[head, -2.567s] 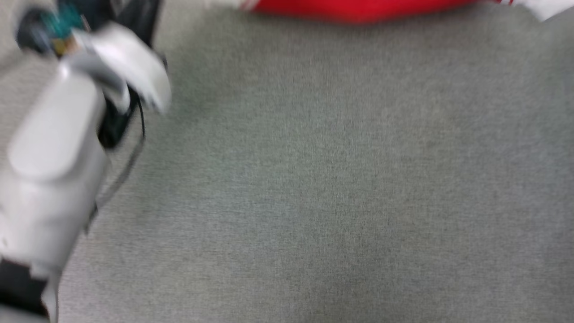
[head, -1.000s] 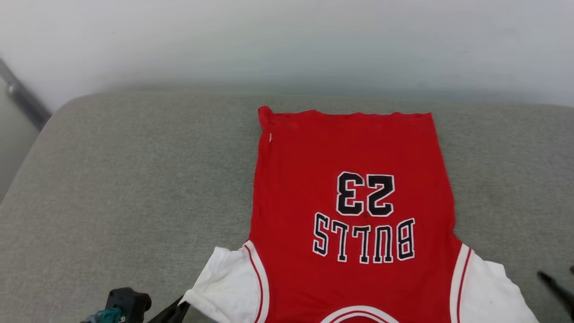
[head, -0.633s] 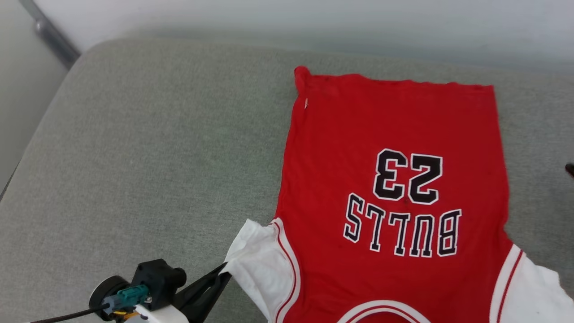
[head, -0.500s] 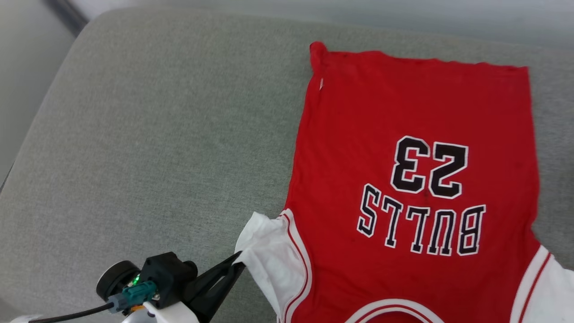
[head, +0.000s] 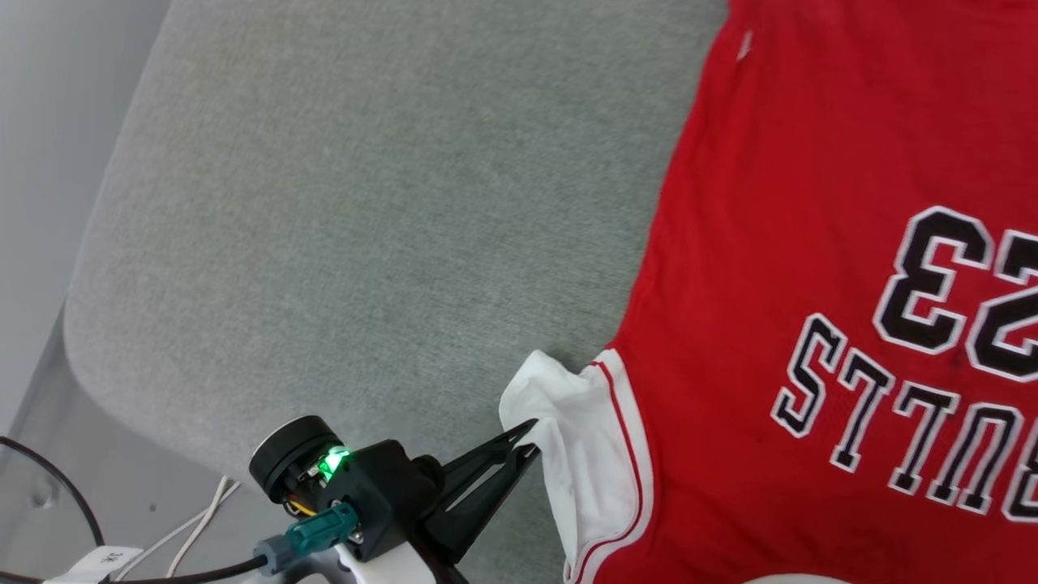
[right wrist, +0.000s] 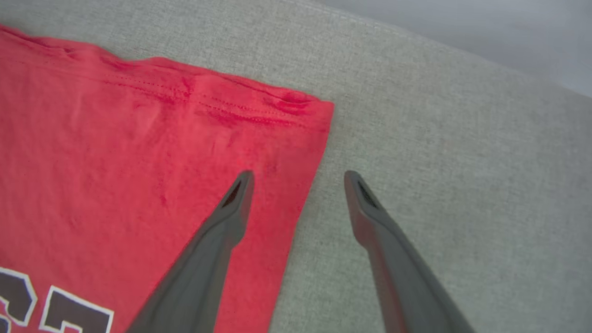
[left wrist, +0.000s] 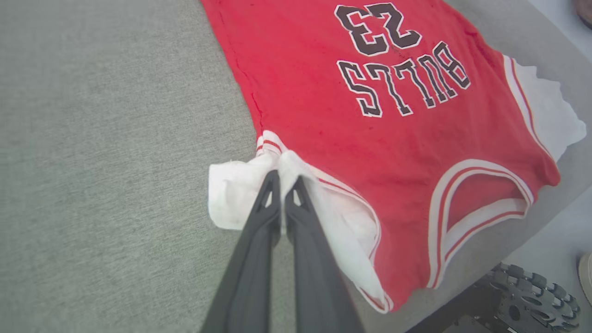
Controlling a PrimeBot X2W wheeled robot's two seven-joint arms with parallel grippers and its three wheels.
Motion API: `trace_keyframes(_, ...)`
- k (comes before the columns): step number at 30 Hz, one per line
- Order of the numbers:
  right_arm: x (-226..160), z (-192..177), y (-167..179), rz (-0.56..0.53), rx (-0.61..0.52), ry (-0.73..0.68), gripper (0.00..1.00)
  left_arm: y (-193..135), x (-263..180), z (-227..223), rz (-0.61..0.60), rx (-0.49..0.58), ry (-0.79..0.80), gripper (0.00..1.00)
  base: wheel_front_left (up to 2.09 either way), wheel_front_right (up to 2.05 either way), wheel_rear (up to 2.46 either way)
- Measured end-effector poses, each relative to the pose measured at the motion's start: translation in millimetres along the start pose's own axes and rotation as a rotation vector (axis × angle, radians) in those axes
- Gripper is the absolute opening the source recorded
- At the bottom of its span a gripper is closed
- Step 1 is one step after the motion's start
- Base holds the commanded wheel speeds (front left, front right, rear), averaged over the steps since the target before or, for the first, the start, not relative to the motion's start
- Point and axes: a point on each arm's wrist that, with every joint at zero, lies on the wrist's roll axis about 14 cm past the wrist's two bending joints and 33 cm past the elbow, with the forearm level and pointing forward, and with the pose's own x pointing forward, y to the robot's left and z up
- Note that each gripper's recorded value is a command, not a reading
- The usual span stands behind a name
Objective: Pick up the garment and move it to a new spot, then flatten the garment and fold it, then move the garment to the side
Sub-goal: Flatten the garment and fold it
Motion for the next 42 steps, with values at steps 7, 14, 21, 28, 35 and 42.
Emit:
trace_keyframes(7,44.0,-7.0,24.4,0.005,-0.08,0.093,1.0,8.6,2.9,-8.0,0.043,-0.022,0.029,0.0,0.0,0.0,0.0)
trace_keyframes(14,52.9,-15.2,23.8,0.006,-0.066,0.15,0.0,12.3,3.1,-12.4,0.063,-0.019,0.032,0.0,0.0,0.0,0.0)
trace_keyframes(21,49.0,-20.9,20.4,0.003,-0.033,0.161,0.0,15.0,2.9,-11.4,0.072,-0.022,0.024,0.0,0.0,0.0,0.0)
trace_keyframes(28,27.5,-36.3,15.5,-0.008,-0.028,0.163,0.0,17.8,0.4,-3.9,0.078,-0.013,-0.017,0.0,0.0,0.0,0.0)
trace_keyframes(35,-8.6,-71.9,16.9,0.017,0.013,0.16,0.0,18.8,-11.5,-3.3,0.087,-0.007,-0.045,0.0,0.0,0.0,0.0)
trace_keyframes(42,-60.3,-133.4,8.2,0.011,0.045,0.184,0.0,16.9,-21.1,-8.6,0.083,-0.009,-0.065,0.0,0.0,0.0,0.0)
